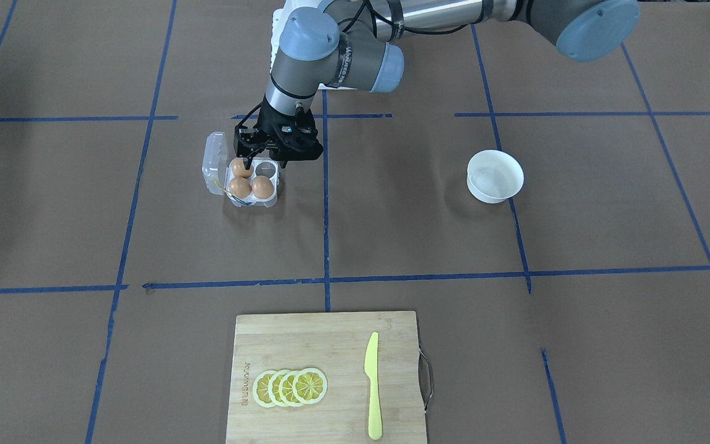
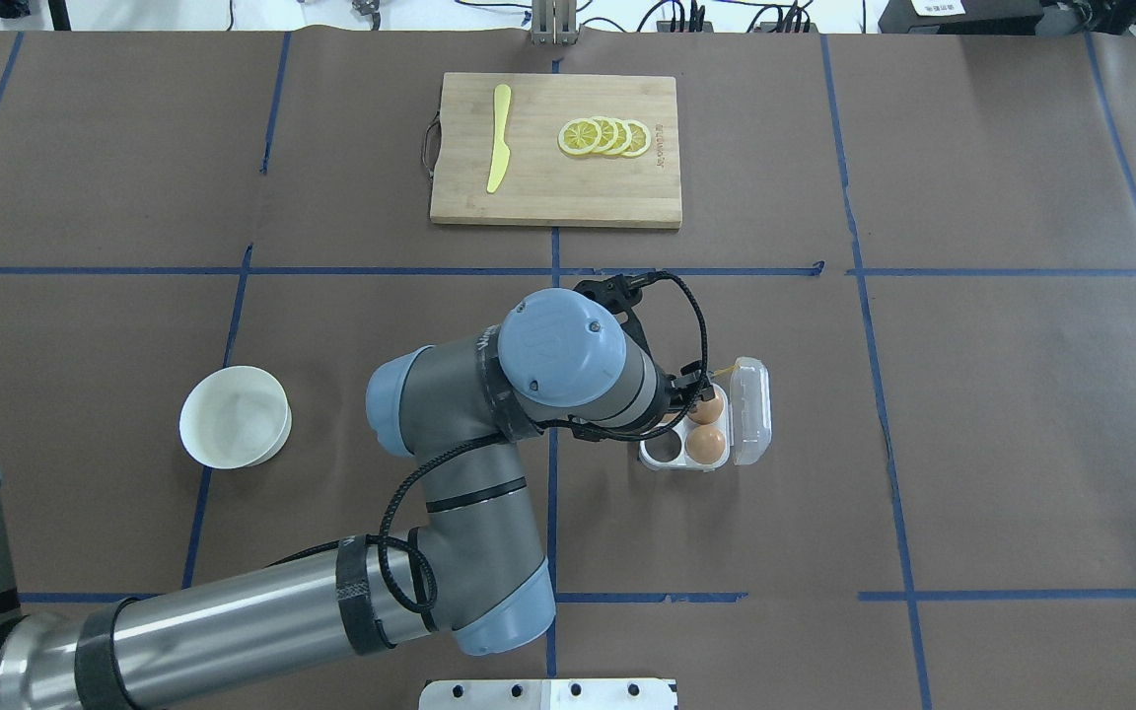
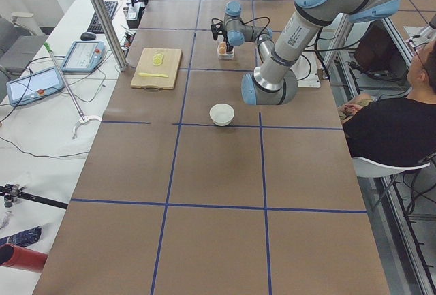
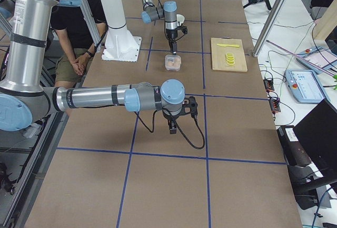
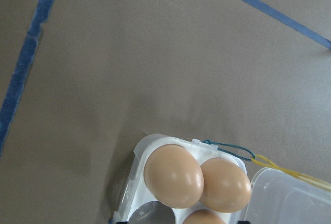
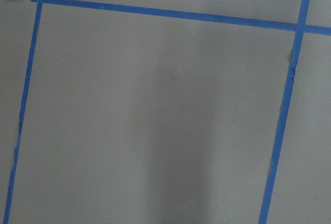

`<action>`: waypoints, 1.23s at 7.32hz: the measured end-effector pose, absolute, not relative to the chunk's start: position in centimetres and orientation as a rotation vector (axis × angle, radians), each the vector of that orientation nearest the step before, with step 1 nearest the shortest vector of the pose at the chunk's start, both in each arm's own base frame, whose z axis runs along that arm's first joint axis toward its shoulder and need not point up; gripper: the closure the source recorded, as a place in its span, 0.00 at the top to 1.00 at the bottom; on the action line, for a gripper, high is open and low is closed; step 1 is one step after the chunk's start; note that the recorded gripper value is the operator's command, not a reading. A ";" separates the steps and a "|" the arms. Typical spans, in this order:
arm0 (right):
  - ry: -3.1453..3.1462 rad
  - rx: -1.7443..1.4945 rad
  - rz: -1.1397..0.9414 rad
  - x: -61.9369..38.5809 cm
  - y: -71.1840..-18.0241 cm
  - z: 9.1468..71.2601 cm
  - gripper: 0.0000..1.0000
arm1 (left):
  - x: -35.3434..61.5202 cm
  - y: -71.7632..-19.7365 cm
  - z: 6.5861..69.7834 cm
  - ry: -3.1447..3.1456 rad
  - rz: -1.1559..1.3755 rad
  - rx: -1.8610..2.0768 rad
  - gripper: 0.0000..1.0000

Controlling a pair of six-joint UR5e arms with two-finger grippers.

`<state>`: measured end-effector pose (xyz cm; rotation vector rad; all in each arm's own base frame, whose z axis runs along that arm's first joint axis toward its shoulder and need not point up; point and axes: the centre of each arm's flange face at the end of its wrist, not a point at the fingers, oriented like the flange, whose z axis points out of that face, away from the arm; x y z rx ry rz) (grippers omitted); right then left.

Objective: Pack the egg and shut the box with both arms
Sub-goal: 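Lower the egg into the empty carton cup and open the left gripper, then withdraw the left arm while the right gripper reaches toward the carton lid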

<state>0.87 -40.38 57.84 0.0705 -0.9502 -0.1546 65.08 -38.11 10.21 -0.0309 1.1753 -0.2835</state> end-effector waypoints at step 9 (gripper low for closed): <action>-0.959 0.067 0.087 -18.0 -42.7 48.8 1.00 | 26.9 -48.5 29.6 0.854 0.113 0.403 0.80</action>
